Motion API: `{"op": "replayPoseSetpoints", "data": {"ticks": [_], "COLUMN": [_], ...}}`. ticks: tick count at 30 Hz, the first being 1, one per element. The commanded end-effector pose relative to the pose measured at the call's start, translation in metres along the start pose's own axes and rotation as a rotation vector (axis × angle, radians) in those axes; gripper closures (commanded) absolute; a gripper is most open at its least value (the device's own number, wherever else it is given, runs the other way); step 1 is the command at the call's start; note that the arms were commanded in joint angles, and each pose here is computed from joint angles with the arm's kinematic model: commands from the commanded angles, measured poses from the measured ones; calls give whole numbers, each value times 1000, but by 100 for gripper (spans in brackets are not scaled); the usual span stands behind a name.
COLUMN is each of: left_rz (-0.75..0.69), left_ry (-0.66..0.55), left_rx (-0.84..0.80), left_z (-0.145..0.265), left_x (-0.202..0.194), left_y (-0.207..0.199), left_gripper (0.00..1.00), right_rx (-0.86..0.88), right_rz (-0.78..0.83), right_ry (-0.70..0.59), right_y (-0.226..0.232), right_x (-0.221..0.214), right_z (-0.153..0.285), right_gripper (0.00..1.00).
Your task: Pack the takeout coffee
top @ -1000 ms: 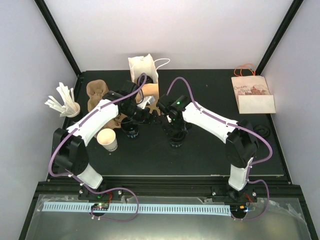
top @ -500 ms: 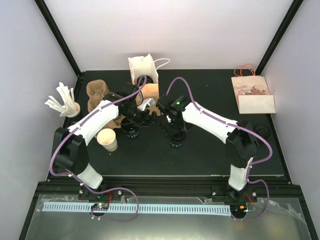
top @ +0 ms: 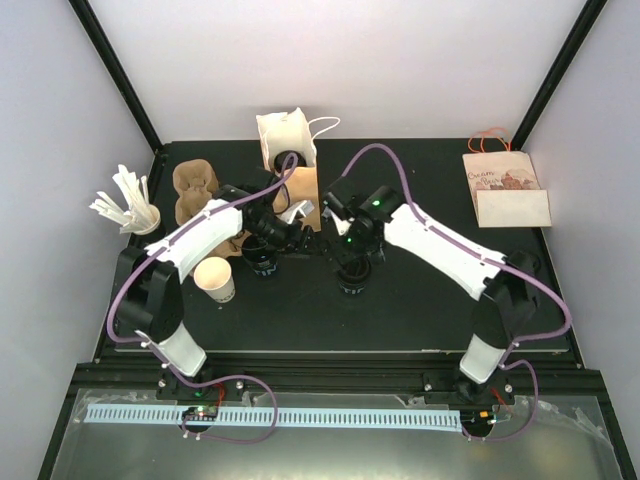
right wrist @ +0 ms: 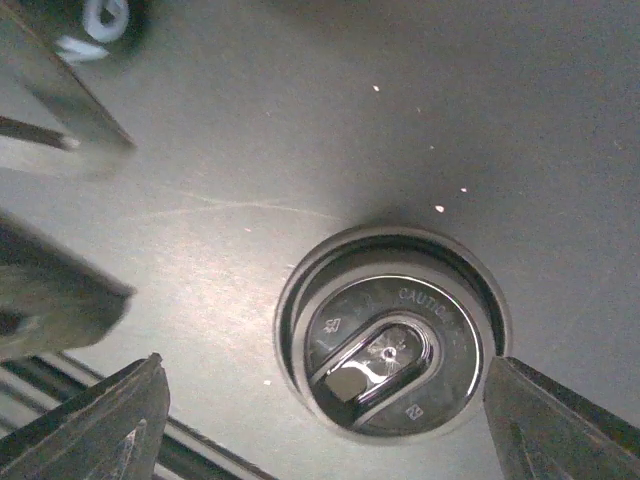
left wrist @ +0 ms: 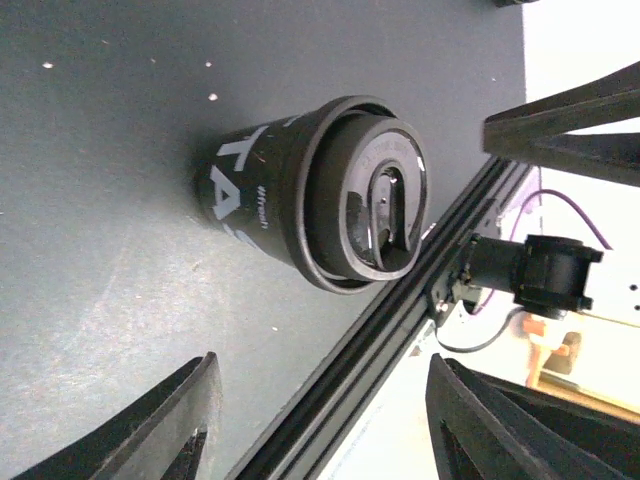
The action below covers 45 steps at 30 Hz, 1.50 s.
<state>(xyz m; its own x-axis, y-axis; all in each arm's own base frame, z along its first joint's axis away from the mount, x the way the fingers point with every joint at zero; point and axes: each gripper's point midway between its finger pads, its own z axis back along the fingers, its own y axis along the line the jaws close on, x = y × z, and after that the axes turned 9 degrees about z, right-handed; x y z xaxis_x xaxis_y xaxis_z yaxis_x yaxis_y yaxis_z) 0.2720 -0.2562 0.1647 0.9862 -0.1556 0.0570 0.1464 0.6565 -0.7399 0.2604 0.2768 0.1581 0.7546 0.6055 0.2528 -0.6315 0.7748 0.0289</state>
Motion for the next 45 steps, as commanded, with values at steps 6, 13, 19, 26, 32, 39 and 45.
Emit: {"op": "replayPoseSetpoints", "data": {"ticks": [6, 13, 19, 26, 32, 39, 45], "left_rz": [27, 66, 83, 92, 101, 105, 102], "left_ry": [119, 185, 200, 202, 198, 204, 205], "left_rx": [-144, -192, -192, -203, -204, -214, -216], "left_z": [-20, -42, -52, -57, -61, -64, -64], "left_x": [-16, -21, -18, -13, -7, -5, -5], "left_y": [-9, -8, -4, -3, -1, -1, -2], "left_gripper": [51, 76, 73, 77, 78, 78, 79], "right_rx": [309, 561, 625, 601, 549, 538, 518], "right_rz": [-242, -470, -468, -470, -464, -463, -468], "right_ry": [-199, -288, -292, -279, -255, -256, -281], "right_y": [-21, -38, -31, -35, -43, -48, -55], "right_x": [-2, -24, -30, -32, -38, -36, -35], "right_z": [25, 4, -7, -10, -9, -8, -1], "right_gripper": [25, 54, 53, 62, 55, 48, 58]}}
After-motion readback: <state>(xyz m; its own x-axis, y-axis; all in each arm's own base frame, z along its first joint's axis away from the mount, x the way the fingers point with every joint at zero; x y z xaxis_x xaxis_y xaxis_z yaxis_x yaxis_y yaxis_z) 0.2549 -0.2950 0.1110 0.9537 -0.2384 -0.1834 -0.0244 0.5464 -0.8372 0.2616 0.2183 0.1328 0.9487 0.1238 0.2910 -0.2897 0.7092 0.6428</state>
